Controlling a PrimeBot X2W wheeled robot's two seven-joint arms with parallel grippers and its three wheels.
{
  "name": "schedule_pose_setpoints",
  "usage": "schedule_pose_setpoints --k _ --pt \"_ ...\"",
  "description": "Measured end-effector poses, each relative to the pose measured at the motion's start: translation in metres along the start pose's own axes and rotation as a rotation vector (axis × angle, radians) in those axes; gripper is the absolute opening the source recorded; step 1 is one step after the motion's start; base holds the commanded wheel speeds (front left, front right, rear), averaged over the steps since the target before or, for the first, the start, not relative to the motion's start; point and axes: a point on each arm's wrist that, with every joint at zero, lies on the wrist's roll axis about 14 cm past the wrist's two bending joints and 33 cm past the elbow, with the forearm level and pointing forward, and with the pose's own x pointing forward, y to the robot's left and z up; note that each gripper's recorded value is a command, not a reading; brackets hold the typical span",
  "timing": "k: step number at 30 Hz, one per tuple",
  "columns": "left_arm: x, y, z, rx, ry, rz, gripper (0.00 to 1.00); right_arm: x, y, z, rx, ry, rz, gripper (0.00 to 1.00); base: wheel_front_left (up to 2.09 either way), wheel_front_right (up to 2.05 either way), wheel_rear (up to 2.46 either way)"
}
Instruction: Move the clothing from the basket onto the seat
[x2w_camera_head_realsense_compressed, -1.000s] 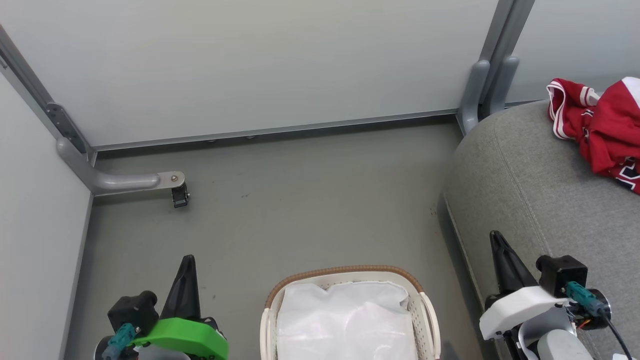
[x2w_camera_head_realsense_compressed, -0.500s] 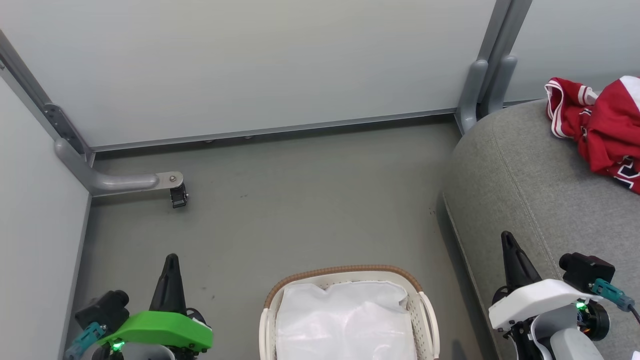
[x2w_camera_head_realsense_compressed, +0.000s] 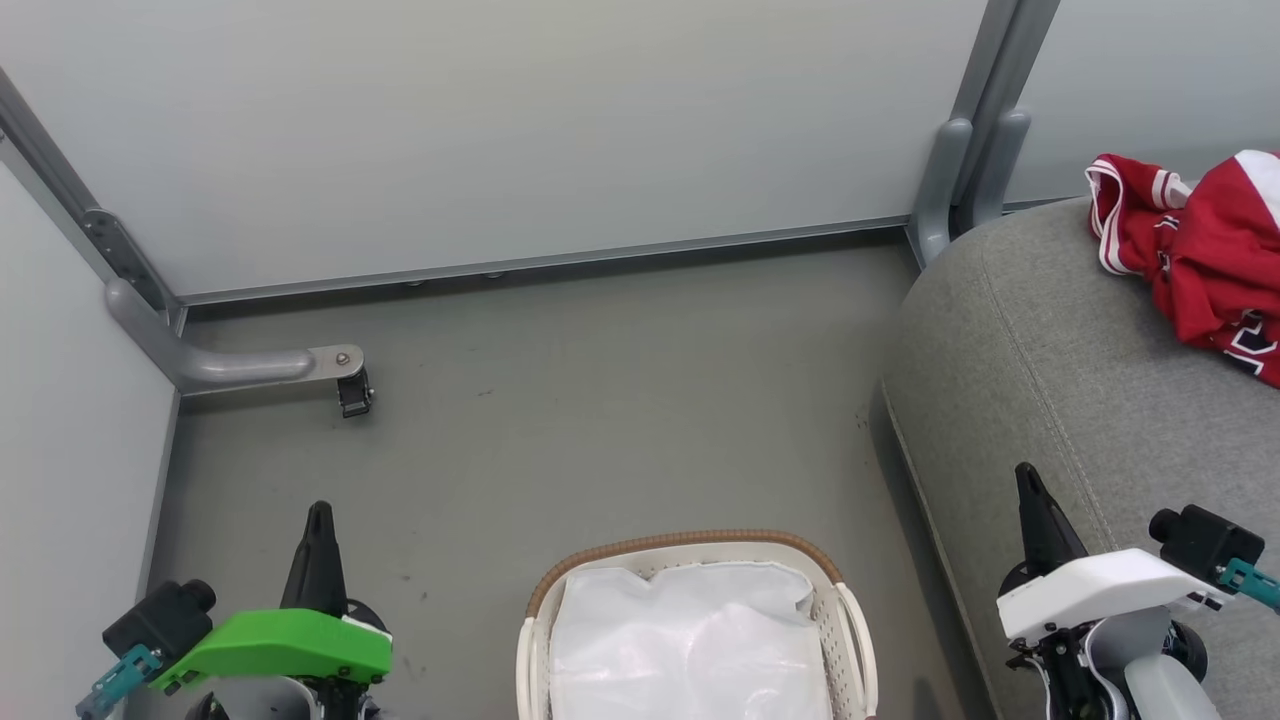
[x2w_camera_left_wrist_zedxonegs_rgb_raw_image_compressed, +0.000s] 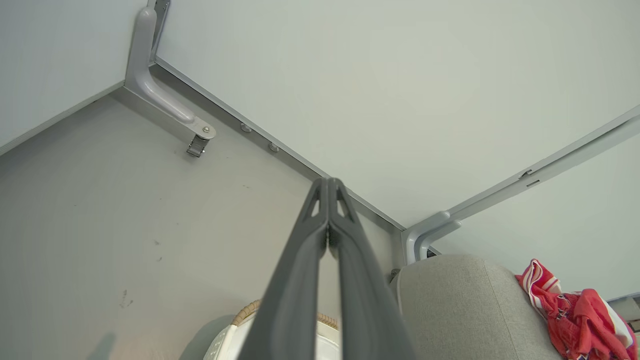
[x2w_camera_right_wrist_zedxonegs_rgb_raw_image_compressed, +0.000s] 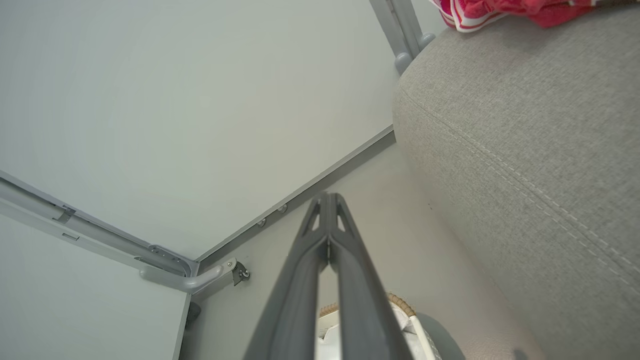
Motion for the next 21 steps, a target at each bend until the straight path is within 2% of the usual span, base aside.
schedule_pose_setpoints --k 21 --pt "0.007 -0.001 0.013 -0.246 -0.005 0.009 0.0 0.003 -0.006 0.008 0.271 -0.003 -0.025 0.0 0.0 0.0 0.0"
